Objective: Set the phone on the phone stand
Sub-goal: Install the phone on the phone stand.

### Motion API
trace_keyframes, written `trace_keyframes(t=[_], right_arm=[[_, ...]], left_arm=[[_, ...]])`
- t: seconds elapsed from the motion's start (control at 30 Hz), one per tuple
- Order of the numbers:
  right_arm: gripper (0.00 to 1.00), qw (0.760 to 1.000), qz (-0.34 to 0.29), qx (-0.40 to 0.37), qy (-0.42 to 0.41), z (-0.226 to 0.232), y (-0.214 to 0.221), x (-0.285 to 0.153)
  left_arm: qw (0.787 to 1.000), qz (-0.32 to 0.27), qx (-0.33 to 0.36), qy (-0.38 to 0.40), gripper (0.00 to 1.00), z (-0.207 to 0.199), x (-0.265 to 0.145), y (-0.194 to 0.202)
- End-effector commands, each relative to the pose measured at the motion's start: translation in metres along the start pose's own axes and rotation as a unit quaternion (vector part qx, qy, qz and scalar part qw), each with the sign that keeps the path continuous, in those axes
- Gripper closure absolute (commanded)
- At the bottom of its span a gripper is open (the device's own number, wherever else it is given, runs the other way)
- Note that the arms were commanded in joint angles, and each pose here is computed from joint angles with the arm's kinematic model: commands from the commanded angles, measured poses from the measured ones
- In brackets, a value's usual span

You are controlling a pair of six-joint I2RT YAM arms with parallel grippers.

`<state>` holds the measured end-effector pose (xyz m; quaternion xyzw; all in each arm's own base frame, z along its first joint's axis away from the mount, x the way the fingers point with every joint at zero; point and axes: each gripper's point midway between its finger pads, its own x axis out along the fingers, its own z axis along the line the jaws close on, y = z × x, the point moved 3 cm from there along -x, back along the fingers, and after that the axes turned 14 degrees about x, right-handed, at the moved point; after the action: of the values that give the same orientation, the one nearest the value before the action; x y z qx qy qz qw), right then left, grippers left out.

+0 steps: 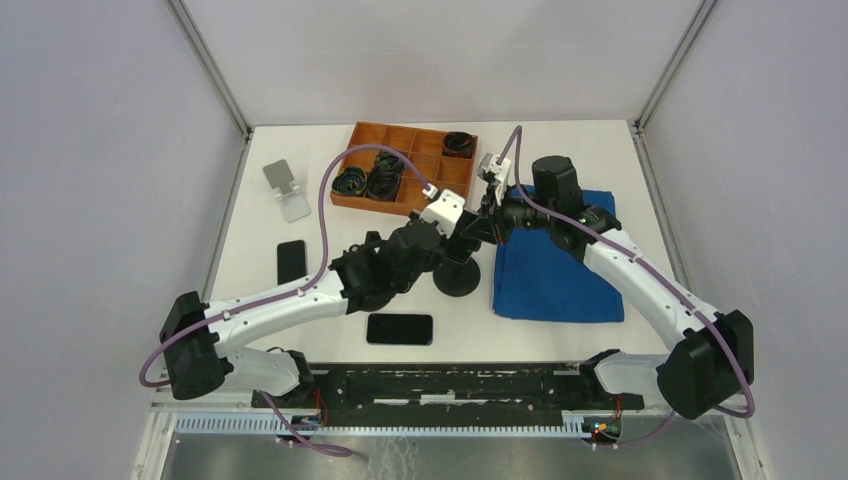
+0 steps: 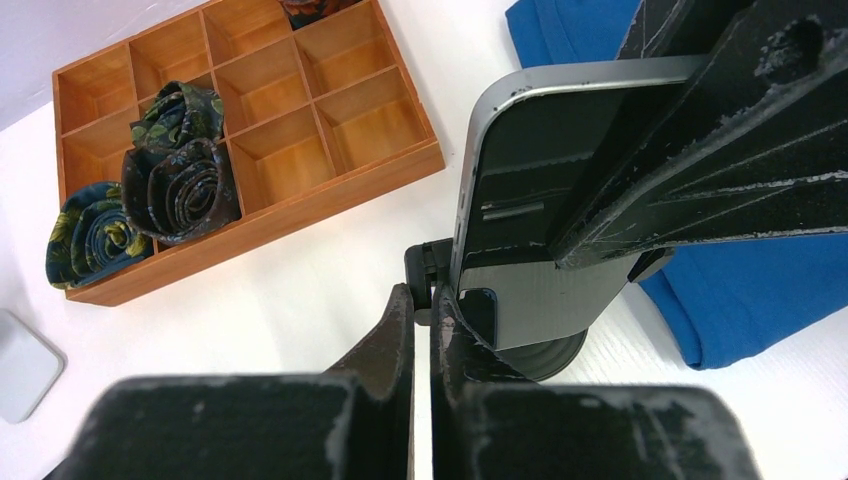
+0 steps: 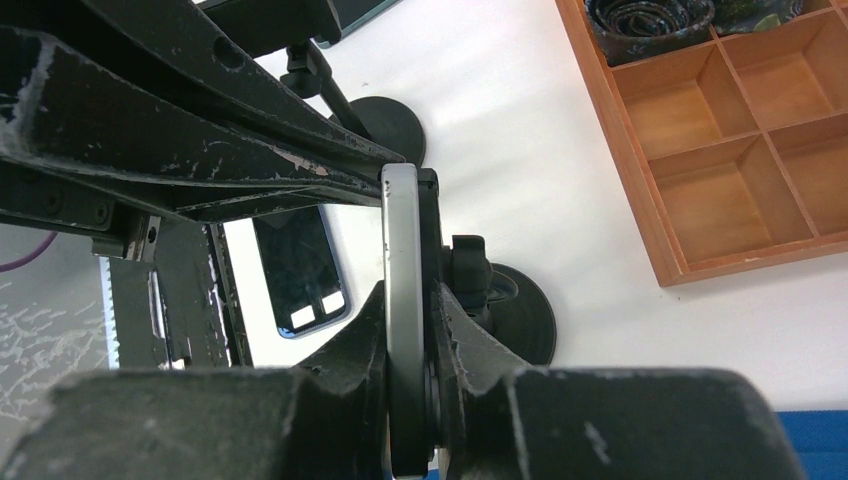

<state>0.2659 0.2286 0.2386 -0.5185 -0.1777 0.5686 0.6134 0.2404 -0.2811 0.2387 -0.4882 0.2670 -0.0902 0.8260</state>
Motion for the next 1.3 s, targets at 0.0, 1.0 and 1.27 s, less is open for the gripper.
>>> trace_keyframes(t=[0.0, 1.0, 1.27], right_arm=[[1.0, 0.963, 0.058, 0.042, 0.261, -0.09, 0.034, -0.028], [1.0, 0.969, 0.067, 0.047, 0.233, -0.077, 0.024, 0.002], [1.0, 0.97, 0.074, 0.049, 0.226, -0.076, 0.027, 0.007]], left_arm=[[0.999, 0.005, 0.006, -0.037, 0.98, 0.026, -0.018, -0.011], [0.998, 0.006, -0.062, 0.021, 0.98, -0.008, -0.024, -0.047], [0.996, -0.008, -0.072, 0.045, 0.9, -0.016, -0.031, -0.059]])
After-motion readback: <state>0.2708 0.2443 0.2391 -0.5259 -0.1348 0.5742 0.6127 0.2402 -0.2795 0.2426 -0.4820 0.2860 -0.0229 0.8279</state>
